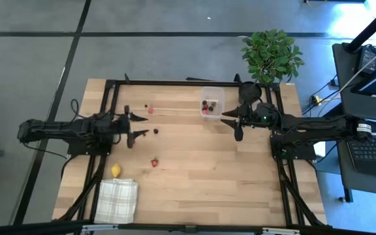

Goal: Pick and placing Produce into tupperware
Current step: Put the blackberry into the transparent bin

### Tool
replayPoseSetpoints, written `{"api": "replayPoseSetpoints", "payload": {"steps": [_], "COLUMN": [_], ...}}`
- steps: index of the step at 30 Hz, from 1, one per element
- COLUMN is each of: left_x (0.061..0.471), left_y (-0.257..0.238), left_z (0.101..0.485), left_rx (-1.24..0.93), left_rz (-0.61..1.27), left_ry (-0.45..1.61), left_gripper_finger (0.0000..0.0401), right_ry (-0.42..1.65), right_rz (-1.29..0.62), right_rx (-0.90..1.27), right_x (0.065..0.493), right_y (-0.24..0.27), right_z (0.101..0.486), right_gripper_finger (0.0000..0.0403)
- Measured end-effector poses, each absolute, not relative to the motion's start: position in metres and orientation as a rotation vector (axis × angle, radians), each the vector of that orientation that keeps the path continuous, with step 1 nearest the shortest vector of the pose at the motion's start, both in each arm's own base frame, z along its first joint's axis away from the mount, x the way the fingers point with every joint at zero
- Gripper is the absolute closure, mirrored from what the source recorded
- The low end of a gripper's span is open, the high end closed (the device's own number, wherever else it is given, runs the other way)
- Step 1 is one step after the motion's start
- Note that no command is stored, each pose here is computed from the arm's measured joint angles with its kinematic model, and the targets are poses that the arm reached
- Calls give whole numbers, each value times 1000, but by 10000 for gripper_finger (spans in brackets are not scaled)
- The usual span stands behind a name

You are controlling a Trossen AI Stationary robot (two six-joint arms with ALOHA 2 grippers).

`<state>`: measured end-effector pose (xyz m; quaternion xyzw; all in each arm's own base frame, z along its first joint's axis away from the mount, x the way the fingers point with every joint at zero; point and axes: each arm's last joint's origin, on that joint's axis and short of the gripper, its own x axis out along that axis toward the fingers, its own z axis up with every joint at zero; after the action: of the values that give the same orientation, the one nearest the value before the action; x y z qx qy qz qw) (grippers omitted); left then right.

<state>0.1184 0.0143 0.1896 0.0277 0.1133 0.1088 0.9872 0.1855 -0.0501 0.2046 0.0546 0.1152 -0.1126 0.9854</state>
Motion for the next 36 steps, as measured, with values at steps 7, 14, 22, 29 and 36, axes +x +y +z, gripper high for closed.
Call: {"api": "replayPoseSetpoints", "payload": {"steps": [7,14,22,29,36], "left_x": [145,166,180,192,202], "left_y": [16,24,39,50,53], "left_z": [181,166,156,148,135], "left_rx": [23,43,-30,-55,-98], "left_rz": [185,201,285,327,311], "left_ry": [450,644,740,824,906], "left_gripper_finger": [168,168,168,168,168], "right_ry": [230,231,233,235,245], "right_rz": [-227,-227,-226,-226,-226], "right_rx": [112,113,108,106,107], "right_x": [185,186,186,186,185], "right_y": [-50,-50,-50,-50,-50], "right_z": [205,205,204,204,203], "right_gripper_finger": [249,249,249,249,249]}}
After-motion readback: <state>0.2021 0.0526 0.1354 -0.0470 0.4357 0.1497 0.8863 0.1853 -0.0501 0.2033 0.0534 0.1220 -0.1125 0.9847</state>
